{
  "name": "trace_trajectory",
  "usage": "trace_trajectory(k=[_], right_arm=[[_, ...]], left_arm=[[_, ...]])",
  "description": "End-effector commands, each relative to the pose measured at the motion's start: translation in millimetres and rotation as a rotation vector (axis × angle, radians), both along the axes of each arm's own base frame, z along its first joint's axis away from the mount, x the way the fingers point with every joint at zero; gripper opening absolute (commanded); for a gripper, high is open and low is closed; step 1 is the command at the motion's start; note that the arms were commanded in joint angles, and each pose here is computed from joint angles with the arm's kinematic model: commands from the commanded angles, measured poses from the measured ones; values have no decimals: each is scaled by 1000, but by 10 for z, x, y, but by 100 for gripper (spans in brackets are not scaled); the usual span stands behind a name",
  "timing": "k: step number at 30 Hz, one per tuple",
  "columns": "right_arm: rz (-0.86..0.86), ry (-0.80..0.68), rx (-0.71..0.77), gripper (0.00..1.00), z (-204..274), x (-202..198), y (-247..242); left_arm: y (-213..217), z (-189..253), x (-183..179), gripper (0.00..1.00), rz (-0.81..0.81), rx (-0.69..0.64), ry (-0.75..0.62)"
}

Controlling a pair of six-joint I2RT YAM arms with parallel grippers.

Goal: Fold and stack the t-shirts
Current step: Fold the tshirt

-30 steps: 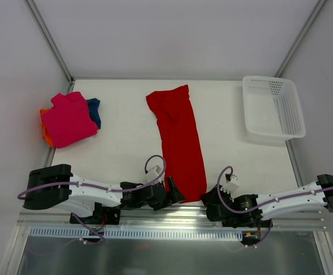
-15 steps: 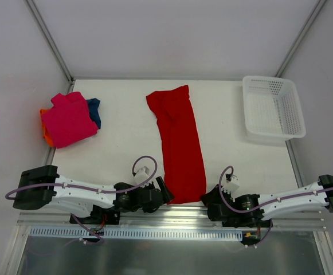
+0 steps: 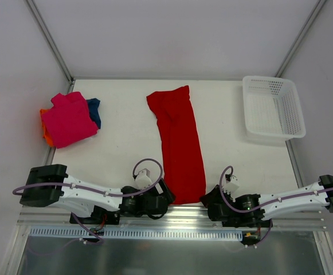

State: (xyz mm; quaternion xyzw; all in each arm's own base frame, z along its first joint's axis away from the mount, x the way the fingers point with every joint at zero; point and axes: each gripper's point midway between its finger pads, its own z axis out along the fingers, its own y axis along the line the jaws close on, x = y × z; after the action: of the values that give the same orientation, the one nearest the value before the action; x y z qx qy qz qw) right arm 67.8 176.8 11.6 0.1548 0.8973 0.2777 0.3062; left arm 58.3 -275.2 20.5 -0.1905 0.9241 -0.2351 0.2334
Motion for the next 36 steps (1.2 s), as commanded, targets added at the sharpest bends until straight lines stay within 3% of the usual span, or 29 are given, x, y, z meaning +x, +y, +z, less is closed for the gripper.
trace_trajectory(k=[1, 7, 13, 30, 33, 34, 36], right_arm=[[39, 31, -194, 7, -353, -57, -398], [42, 32, -193, 7, -357, -61, -391], [49, 32, -195, 7, -358, -68, -382], [46, 37, -193, 7, -388, -71, -388], [42, 37, -191, 6, -388, -68, -388], [41, 34, -191, 6, -385, -63, -388], [42, 32, -190, 6, -375, -62, -384]], left_arm=[[1128, -663, -40, 91, -2, 456, 3], [1016, -670, -51, 93, -30, 438, -29], [926, -752, -46, 94, -55, 328, -52], [963, -954, -130, 93, -77, 342, -15], [993, -995, -159, 88, -75, 353, 5], [1021, -1013, -169, 77, -68, 358, 13], [1057, -1037, -189, 66, -59, 362, 30]])
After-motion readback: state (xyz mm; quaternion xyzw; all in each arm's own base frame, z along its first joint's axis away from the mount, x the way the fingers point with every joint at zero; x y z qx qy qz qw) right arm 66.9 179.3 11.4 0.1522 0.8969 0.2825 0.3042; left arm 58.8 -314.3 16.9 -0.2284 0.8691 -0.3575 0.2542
